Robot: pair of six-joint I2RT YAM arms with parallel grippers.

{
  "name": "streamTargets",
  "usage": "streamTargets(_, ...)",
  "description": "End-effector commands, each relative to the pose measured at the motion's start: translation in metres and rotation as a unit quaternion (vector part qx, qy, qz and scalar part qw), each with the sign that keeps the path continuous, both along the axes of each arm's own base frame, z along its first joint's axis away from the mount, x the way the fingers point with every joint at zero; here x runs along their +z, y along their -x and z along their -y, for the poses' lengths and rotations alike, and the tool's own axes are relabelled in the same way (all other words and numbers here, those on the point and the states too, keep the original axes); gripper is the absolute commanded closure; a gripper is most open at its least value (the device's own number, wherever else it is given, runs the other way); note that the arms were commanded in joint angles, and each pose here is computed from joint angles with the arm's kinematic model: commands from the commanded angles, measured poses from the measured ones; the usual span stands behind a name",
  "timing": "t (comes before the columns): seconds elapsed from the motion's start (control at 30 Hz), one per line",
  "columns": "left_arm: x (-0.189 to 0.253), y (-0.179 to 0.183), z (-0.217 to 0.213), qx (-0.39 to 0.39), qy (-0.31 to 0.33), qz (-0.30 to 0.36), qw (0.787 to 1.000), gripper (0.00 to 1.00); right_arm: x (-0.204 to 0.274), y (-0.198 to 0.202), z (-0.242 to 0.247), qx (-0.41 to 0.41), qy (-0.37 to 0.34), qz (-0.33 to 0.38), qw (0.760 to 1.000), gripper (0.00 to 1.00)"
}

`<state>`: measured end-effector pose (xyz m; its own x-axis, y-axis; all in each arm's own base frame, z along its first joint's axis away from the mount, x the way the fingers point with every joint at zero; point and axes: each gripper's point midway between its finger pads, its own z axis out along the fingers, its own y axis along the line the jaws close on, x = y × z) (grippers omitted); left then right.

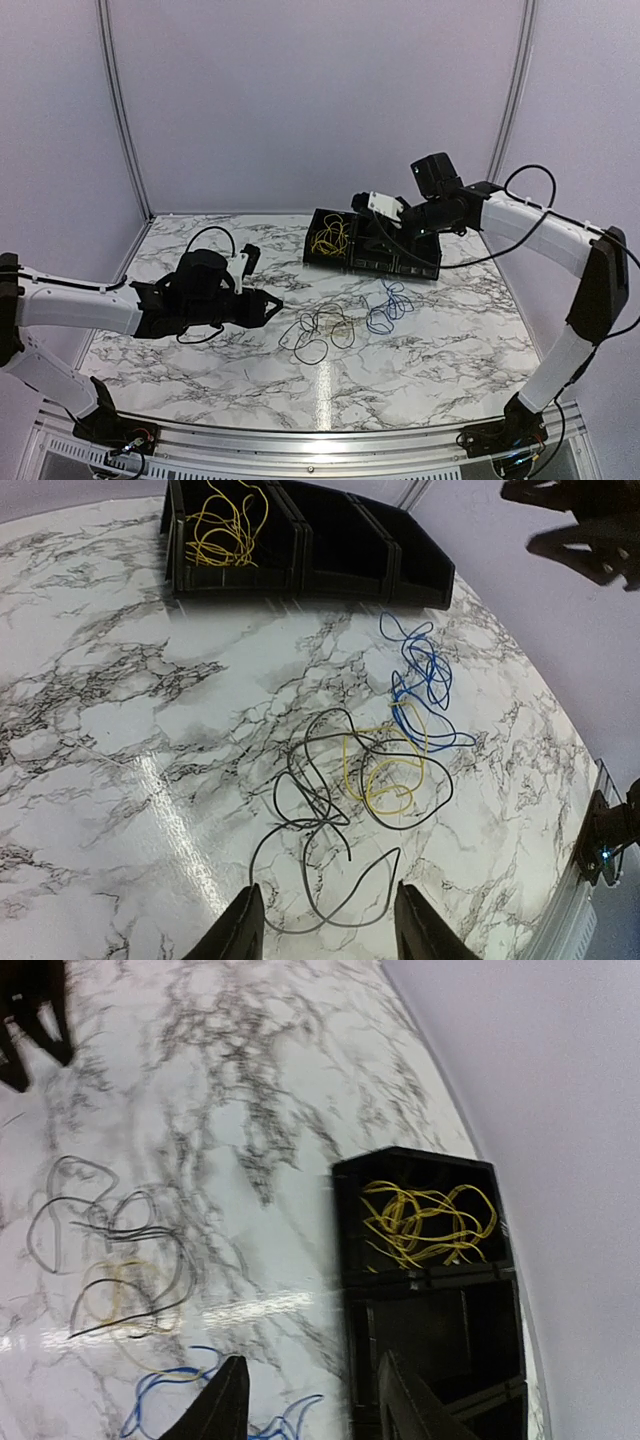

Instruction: Untangle the cables

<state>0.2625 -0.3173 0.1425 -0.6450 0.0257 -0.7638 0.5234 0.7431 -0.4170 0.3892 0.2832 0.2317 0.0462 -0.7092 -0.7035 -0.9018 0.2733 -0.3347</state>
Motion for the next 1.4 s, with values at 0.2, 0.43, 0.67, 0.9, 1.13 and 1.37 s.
streamTargets(0.2, -0.039, 0.001, 0.038, -0.046, -0.010, -0.088, 0.995, 0.52, -0.077, 0.133, -0.048, 0.180, 0.034, -0.092, 0.979, 0.63)
streamTargets(0.43, -0.066, 0.002, 0.027, -0.008, -0.021, -0.126, 0.992, 0.49, -0.130, 0.121, -0.066, 0.164, 0.087, -0.120, 0.975, 0.57)
streamTargets(0.67, -0.052, 0.001, 0.010, 0.028, -0.018, -0.097, 0.995, 0.41, -0.165, 0.102, -0.069, 0.133, 0.124, -0.142, 0.973, 0.56)
streamTargets(0.9, -0.052, 0.006, 0.010, 0.022, -0.016, -0.100, 0.995, 0.41, -0.146, 0.094, -0.078, 0.128, 0.107, -0.132, 0.977, 0.58)
streamTargets(1.13, -0.047, 0.008, 0.022, -0.004, -0.011, -0.100, 0.995, 0.45, -0.160, 0.084, -0.073, 0.115, 0.134, -0.120, 0.977, 0.59)
streamTargets(1.37, -0.041, 0.006, 0.025, -0.004, -0.006, -0.094, 0.996, 0.45, -0.175, 0.080, -0.069, 0.110, 0.157, -0.120, 0.974, 0.63)
